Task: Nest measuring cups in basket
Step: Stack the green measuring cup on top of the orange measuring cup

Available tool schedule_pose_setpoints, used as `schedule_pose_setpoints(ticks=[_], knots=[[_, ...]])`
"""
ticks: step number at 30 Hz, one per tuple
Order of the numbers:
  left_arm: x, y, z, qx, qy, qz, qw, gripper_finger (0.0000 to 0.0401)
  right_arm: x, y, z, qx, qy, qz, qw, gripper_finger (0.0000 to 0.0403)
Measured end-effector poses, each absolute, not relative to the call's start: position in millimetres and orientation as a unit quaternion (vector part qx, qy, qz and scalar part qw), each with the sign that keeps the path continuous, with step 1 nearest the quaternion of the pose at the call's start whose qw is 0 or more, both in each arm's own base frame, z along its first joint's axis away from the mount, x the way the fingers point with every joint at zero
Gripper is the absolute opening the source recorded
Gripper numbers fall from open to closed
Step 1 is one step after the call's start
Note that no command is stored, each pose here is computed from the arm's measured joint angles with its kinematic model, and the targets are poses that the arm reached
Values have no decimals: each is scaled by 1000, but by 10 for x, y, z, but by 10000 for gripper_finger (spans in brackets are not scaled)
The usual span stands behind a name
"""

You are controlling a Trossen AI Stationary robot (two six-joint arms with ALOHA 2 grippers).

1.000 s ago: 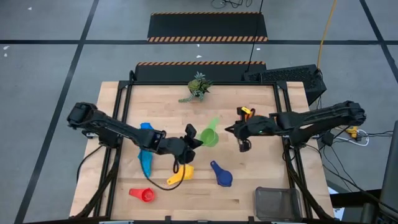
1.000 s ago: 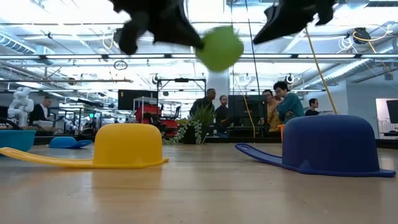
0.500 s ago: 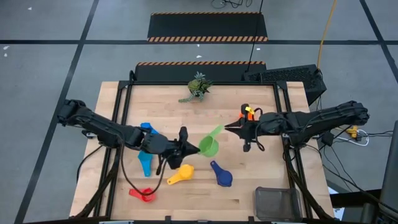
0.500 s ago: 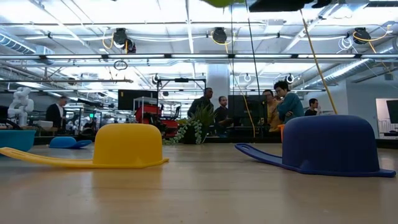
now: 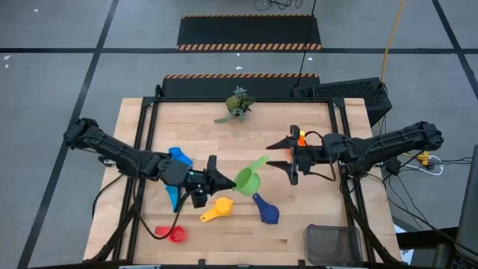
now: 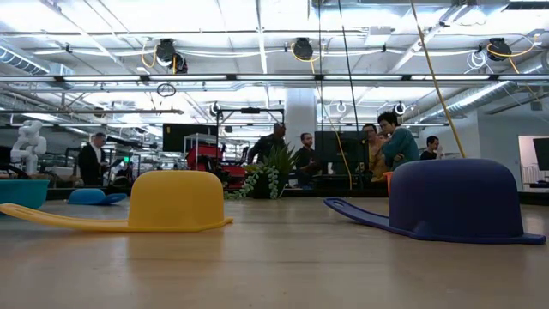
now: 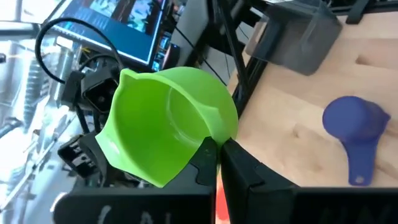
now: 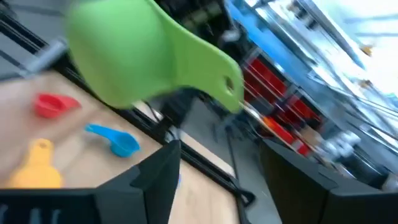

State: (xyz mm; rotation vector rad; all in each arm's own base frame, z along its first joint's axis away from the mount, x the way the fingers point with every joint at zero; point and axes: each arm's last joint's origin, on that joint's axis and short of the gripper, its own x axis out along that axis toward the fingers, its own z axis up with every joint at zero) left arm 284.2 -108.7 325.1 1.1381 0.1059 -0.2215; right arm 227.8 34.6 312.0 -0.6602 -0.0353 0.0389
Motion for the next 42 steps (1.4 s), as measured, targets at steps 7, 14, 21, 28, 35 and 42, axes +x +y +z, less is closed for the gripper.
schedule_pose_setpoints(ticks=[7,14,21,28,35,42], knots=[[2865,-1060,3262,537,21,-140,832,5,2272,371,3207,-321,-75,46,943,212],[2872,-1054,3282,542,12,-135,830,5,2289,391,3224,-325,-100,66,938,204],[2888,-1018,3289,534,7,-137,834,9,2365,413,3220,-323,-128,73,935,190],[2887,-1019,3288,536,6,-138,833,11,2425,423,3191,-318,-134,71,936,152],[2886,-1021,3284,536,7,-141,832,6,2423,425,3205,-302,-148,92,937,90],[2886,-1021,3283,534,8,-141,833,6,2422,419,3211,-295,-150,92,939,20]])
